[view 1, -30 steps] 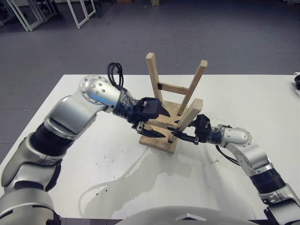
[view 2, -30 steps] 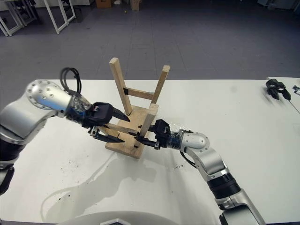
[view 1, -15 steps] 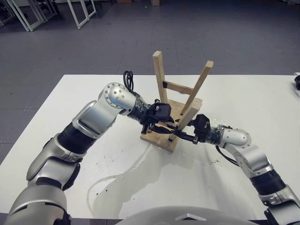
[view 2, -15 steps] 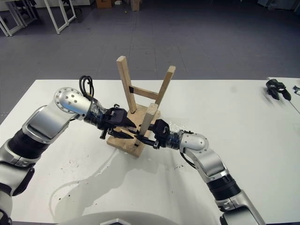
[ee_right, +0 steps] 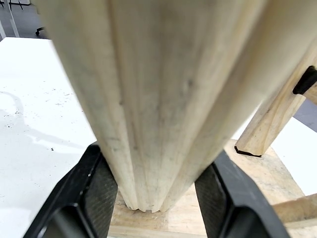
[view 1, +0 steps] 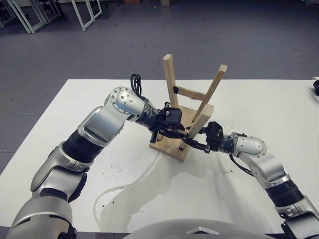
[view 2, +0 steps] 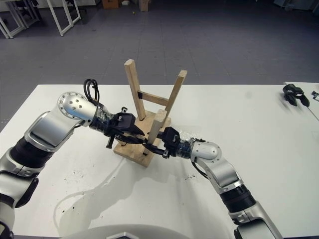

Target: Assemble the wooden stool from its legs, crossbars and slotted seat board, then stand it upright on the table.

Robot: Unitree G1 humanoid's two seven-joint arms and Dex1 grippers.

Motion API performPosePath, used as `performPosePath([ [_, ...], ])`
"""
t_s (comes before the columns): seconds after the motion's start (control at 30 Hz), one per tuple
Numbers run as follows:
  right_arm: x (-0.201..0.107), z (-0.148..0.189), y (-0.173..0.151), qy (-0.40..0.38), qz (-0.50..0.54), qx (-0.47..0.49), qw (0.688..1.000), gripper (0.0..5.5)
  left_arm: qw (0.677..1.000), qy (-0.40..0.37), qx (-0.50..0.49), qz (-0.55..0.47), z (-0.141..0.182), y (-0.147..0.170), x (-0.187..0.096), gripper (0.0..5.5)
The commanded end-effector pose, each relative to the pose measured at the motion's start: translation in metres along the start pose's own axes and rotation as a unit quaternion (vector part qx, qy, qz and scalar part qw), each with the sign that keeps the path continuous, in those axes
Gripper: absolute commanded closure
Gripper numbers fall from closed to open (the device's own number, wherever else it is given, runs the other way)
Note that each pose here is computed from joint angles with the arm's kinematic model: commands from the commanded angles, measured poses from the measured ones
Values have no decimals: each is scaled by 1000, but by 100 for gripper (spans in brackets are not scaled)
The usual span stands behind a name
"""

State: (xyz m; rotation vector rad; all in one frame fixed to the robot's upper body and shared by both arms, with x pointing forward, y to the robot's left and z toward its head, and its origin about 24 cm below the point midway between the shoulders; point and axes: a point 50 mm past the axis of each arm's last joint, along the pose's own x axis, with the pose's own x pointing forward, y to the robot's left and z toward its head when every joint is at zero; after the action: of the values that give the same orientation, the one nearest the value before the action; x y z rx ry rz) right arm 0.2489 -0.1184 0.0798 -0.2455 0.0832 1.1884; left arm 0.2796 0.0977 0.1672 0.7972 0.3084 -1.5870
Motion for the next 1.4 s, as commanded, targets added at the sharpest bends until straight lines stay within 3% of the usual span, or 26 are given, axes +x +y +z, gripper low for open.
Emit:
performPosePath([
  [0.03, -17, -51, 13, 154, 23, 18, 988, 346, 998, -7, -8, -55, -1, -3, -6, 443],
  [0.3, -17, -53, 17, 158, 27, 16, 987, 346, 990, 47, 50, -120, 4, -3, -5, 443],
  [0.5, -13, -55, 21, 159, 30, 11, 987, 345, 976, 93, 126, -152, 10, -4, 6, 503],
  [0.93, -21, -62, 23, 175, 38, 2, 984, 345, 990, 52, 52, -120, 0, 4, -9, 506],
  [1.1, -29, -72, 23, 169, 35, 55, 984, 345, 989, 46, 50, -133, -4, -1, -11, 506],
  [1.4, -23, -67, 19, 196, 44, -14, 980, 345, 988, 63, 52, -134, -11, -3, -2, 507],
])
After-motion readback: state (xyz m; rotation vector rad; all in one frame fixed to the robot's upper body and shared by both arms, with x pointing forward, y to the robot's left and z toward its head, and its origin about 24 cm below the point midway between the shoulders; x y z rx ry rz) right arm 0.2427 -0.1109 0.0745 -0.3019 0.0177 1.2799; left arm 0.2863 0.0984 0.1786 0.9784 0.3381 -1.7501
